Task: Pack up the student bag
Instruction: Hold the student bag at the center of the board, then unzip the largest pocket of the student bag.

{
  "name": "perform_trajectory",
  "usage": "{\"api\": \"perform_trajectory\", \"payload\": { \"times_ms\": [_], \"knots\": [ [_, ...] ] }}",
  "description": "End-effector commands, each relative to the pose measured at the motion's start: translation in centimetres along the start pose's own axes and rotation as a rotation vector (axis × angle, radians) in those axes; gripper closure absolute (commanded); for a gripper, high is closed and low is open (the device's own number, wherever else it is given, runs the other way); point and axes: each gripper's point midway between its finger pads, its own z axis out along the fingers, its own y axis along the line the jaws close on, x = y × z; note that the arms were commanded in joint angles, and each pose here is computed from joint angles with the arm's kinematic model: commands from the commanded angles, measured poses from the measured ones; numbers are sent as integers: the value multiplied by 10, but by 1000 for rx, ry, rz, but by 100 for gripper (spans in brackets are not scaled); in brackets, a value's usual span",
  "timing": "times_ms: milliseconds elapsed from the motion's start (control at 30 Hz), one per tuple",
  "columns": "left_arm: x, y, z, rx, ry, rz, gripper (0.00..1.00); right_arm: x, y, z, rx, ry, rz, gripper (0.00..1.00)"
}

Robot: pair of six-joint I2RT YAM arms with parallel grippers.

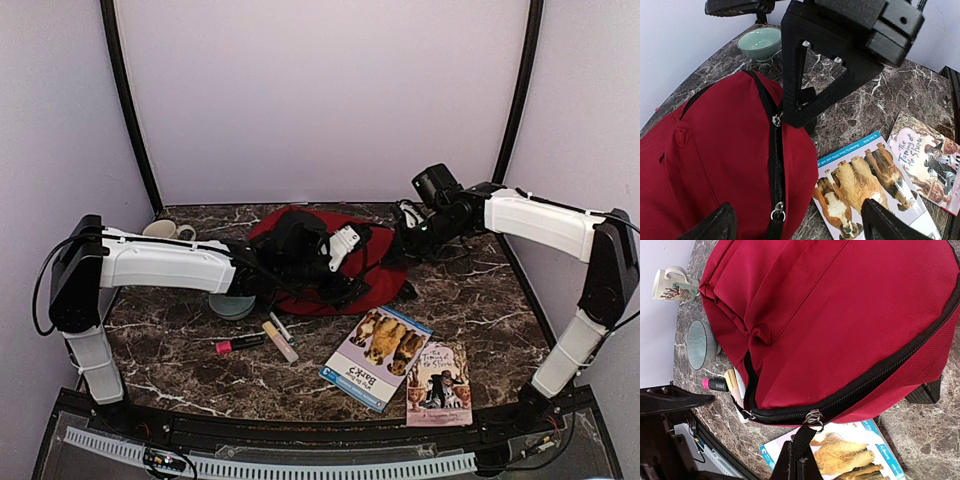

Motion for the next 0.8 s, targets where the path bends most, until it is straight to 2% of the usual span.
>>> {"api": "perform_trajectory", "payload": {
  "times_ms": [0, 133, 233, 367, 400, 500, 533, 767],
  "knots": [
    [2, -4, 19, 18, 53, -15, 16, -9, 11, -7, -46, -32, -43, 100],
    [10, -2, 36, 27, 70, -71, 21, -7, 11, -10, -42, -32, -50, 100],
    [18, 2, 47, 25, 87, -120, 35, -7, 9, -12, -33, -32, -53, 100],
    [28, 5, 56, 8, 104, -118, 51, -9, 7, -16, -28, -34, -58, 100],
    [29, 5, 57, 6, 104, -113, 58, -10, 7, -18, -27, -35, -61, 100],
    [29, 6, 60, 3, 97, -97, 92, -14, 3, -23, -18, -47, -64, 100],
    [28, 7, 60, -3, 94, -94, 99, -16, 2, -24, -13, -53, -66, 100],
    [29, 4, 55, 8, 90, -113, 100, -36, -31, -42, 7, -93, 6, 100]
  ]
}}
